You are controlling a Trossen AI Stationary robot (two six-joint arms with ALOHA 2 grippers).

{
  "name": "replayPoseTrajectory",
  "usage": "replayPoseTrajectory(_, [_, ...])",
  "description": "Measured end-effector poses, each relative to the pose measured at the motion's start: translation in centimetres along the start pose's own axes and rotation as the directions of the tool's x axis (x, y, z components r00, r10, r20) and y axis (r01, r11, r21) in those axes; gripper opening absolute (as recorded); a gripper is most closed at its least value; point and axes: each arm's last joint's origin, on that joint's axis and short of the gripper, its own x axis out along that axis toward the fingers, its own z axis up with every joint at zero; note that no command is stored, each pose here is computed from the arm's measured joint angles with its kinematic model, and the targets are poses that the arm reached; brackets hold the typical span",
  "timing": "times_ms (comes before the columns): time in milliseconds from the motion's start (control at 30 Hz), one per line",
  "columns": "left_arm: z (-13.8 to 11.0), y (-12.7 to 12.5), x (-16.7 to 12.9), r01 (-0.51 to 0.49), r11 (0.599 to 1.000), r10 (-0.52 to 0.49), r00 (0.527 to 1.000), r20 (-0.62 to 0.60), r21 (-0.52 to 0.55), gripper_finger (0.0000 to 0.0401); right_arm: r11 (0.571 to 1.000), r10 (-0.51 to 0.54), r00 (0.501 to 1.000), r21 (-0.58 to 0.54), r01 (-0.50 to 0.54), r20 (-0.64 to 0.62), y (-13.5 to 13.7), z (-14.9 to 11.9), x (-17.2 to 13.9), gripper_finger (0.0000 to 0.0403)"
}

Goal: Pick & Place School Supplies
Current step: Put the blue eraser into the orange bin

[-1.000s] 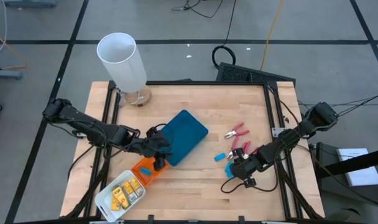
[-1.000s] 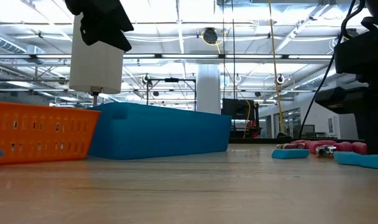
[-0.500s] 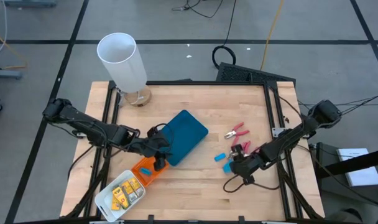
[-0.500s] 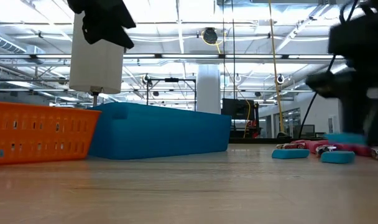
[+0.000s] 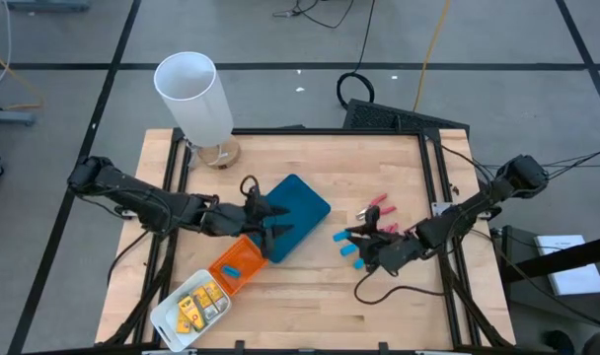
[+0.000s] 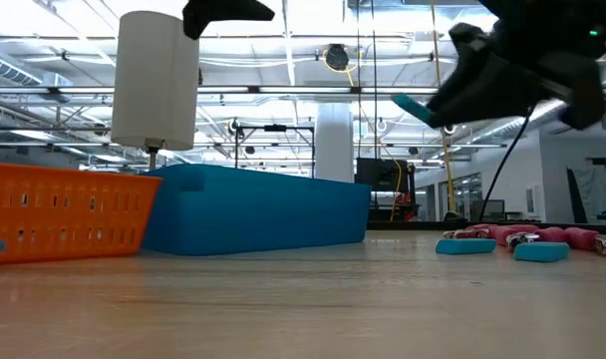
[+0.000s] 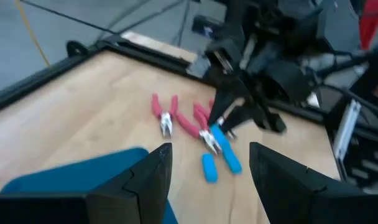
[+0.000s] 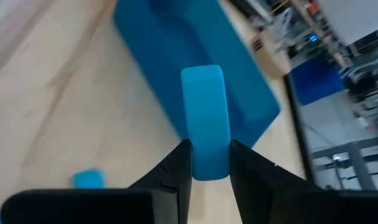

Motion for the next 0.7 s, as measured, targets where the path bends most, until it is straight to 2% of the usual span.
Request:
replayPoseTrajectory(200, [0.4, 1.4, 1.3, -0.058, 0.993, 0.060, 0.998, 0.023, -0.100, 0.0218, 0.996, -0.086, 0.995, 0.000, 0.086, 0.055, -2.0, 0.8, 1.2, 0.0084])
replayPoseTrajectory(367, [-1.0, 2.0, 4.7, -0.107, 0.983, 0.112, 0.994, 0.019, -0.151, 0.0218, 0.988, -0.152, 0.987, 0.026, 0.151, 0.057, -3.7, 0.8, 2.3, 0.0084])
replayPoseTrajectory(600, [-2.0, 2.4, 8.2, -0.042, 0.980, 0.057, 0.996, 0.075, -0.196, 0.0218, 0.981, -0.191, 0.981, 0.041, 0.189, 0.029, -4.8, 0.4, 3.0, 0.0084])
replayPoseTrajectory(700, [-2.5, 3.1, 9.2, -0.061, 0.971, 0.079, 0.994, 0.070, -0.230, 0.0218, 0.980, -0.196, 0.980, 0.046, 0.194, 0.030, -5.0, 0.4, 3.0, 0.0084])
